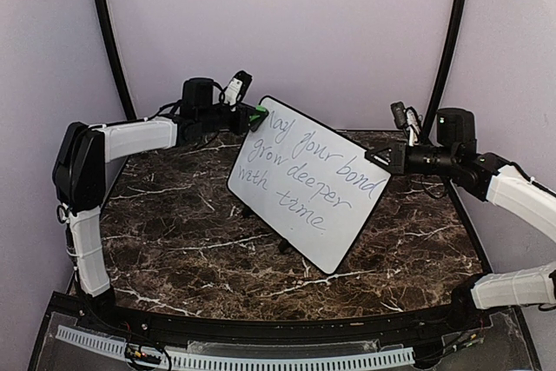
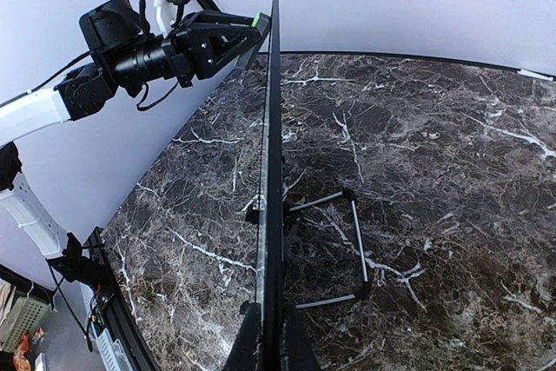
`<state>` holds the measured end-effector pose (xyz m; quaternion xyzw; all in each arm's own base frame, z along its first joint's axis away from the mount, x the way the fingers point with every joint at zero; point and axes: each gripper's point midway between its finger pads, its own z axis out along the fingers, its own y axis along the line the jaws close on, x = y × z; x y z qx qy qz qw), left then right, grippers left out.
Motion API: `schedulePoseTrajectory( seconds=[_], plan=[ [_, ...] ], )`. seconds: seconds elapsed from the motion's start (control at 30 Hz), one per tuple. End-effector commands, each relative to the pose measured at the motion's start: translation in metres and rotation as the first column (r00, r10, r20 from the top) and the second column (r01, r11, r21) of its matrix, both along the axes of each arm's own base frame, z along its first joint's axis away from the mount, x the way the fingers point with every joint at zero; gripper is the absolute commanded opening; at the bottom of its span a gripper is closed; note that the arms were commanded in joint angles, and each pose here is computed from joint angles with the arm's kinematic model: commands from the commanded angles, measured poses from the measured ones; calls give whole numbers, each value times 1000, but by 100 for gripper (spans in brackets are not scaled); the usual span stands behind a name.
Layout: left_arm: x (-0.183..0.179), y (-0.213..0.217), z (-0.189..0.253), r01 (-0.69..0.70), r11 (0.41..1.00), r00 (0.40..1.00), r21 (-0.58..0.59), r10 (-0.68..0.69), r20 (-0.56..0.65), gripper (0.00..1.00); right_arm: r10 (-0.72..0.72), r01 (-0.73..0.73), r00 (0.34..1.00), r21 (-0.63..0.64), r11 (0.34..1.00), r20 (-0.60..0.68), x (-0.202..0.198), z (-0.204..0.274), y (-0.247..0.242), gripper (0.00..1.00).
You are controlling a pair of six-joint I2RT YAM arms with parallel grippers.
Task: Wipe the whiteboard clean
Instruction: Erase the whiteboard from the whiteboard stand.
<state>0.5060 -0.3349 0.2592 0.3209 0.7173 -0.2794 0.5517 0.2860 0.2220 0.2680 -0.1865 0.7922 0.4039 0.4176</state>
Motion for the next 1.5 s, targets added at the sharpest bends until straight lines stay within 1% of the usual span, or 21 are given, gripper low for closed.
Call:
schedulePoseTrajectory(
  seconds=[0.0, 0.1, 0.2, 0.37, 0.5, 0.6, 0.8, 0.87, 0.9, 0.93, 0.97, 1.0, 1.2, 1.33, 1.43, 1.47],
  plan=[
    [-11, 13, -39, -25, 999, 995, 37, 29, -96, 23, 117, -118, 990, 0, 993, 77, -15, 11, 16, 0],
    [-16, 14, -50, -19, 999, 993, 46, 24, -117, 22, 118, -118, 990, -1, 993, 75, -15, 10, 16, 0],
    [-17, 13, -45, -12, 999, 994, 31, 15, -109, 22, 119, -119, 990, -3, 993, 76, -14, 10, 16, 0],
    [-12, 5, -14, 11, 1000, 998, -27, -13, -64, 23, 121, -121, 990, -3, 993, 74, -15, 9, 17, 0],
    [-7, 0, 11, 26, 998, 999, -52, -28, -23, 23, 120, -120, 990, -2, 993, 74, -16, 10, 16, 0],
    [-5, -5, 17, 37, 997, 999, -72, -39, -32, 23, 121, -121, 990, -3, 993, 74, -16, 10, 17, 0],
    [-12, -11, 8, 56, 997, 996, -60, -61, -68, 23, 120, -120, 991, -3, 993, 67, -15, 12, 18, 0],
    [-16, -9, -2, 47, 998, 995, -43, -50, -82, 23, 115, -115, 991, -3, 993, 63, -15, 13, 18, 0],
    [-17, -7, 1, 40, 998, 996, -47, -44, -72, 23, 110, -110, 992, -3, 994, 58, -14, 13, 17, 0],
    [-20, -5, -10, 36, 999, 995, -39, -39, -92, 23, 106, -106, 993, -2, 994, 54, -13, 14, 18, 0],
    [-22, -3, -6, 32, 999, 996, -44, -35, -82, 23, 106, -106, 993, -2, 994, 45, -13, 13, 18, 0],
    [-25, -2, -16, 29, 999, 994, -37, -33, -101, 23, 105, -105, 994, 0, 994, 40, -12, 14, 18, 0],
    [-37, 6, -38, 18, 1000, 991, -18, -20, -133, 23, 101, -101, 994, 3, 995, 34, -11, 24, 19, 0],
    [-35, 2, -31, 28, 999, 992, -42, -33, -124, 23, 99, -99, 994, -2, 995, 35, -11, 25, 19, 0],
    [-30, -4, -12, 43, 996, 994, -72, -50, -95, 23, 103, -102, 994, -6, 995, 31, -12, 21, 19, 0],
    [-28, -5, -12, 45, 996, 994, -75, -52, -99, 23, 102, -102, 994, -7, 995, 30, -12, 20, 19, 0]
  ],
)
